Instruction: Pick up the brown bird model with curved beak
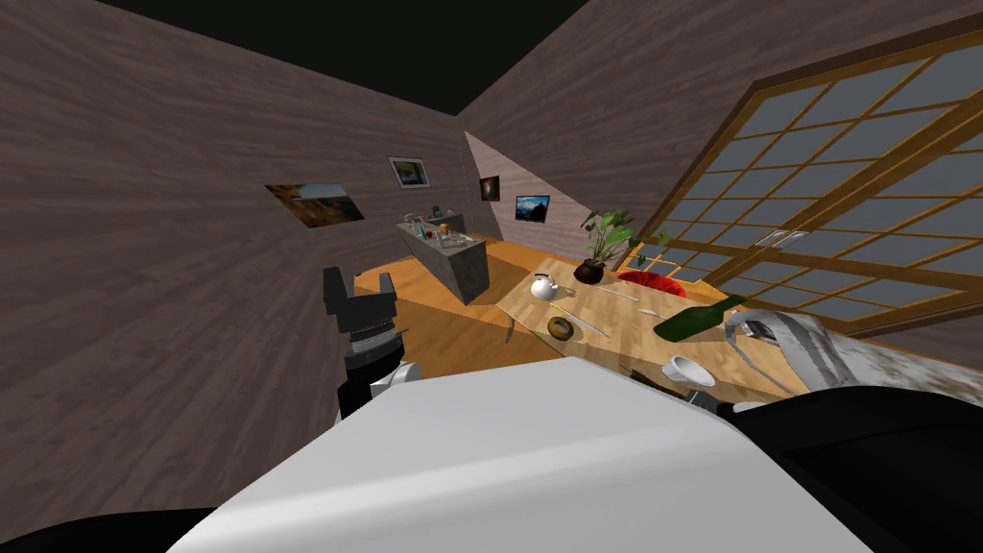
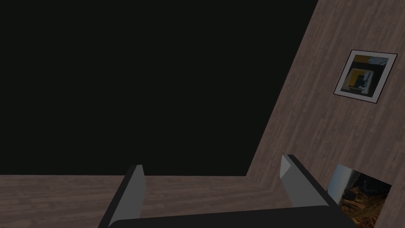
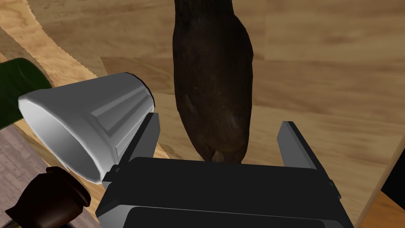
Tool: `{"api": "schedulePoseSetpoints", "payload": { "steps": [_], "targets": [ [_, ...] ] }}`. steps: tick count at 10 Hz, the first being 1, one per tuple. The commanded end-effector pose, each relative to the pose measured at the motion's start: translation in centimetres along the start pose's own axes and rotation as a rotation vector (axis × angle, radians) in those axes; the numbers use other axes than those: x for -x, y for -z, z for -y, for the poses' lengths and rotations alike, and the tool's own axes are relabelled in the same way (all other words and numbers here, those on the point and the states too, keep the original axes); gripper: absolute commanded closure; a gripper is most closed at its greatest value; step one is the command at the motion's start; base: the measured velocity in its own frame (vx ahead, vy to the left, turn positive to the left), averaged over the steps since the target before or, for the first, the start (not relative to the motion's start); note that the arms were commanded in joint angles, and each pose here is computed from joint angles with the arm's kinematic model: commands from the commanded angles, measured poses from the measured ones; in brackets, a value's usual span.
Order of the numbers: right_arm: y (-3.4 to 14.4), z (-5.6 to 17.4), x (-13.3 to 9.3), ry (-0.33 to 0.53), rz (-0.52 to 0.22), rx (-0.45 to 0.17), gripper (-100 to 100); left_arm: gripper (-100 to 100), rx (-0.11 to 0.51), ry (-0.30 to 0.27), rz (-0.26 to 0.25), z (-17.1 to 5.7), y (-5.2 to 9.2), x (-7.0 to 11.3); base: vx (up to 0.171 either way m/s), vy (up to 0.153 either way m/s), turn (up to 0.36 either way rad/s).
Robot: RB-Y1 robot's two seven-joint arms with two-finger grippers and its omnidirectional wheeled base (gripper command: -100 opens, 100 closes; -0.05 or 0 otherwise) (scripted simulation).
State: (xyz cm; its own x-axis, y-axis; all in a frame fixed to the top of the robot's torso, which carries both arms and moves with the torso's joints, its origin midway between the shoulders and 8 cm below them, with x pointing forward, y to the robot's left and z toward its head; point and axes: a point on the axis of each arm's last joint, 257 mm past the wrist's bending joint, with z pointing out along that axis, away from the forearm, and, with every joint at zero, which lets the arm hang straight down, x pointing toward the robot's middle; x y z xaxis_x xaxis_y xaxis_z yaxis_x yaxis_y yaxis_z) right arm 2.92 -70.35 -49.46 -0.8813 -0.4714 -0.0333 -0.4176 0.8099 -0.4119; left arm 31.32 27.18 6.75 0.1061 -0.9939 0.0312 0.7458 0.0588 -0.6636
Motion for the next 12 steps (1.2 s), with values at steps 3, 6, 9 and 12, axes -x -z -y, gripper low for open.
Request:
{"api": "schedulePoseSetpoints", "payload": {
  "steps": [3, 6, 9, 12],
  "targets": [
    [-0.4, 0.8, 1.8, 0.035, 0.016, -0.009, -100, 0, 0.0, 0.0, 0.0, 0.0, 0.0, 0.0, 0.045, -0.01, -0.17],
    [-0.6, 1.7, 3.5, 0.06, 0.031, -0.019, -100, 0, 0.0, 0.0, 0.0, 0.0, 0.0, 0.0, 0.053, -0.001, -0.162],
    [-0.6, 1.6, 3.2, 0.097, 0.02, -0.016, -100, 0, 0.0, 0.0, 0.0, 0.0, 0.0, 0.0, 0.011, -0.001, 0.024],
    [-0.6, 1.6, 3.1, 0.101, 0.019, -0.015, 100, 0, 0.0, 0.0, 0.0, 0.0, 0.0, 0.0, 0.0, 0.0, 0.0]
  ]
}}
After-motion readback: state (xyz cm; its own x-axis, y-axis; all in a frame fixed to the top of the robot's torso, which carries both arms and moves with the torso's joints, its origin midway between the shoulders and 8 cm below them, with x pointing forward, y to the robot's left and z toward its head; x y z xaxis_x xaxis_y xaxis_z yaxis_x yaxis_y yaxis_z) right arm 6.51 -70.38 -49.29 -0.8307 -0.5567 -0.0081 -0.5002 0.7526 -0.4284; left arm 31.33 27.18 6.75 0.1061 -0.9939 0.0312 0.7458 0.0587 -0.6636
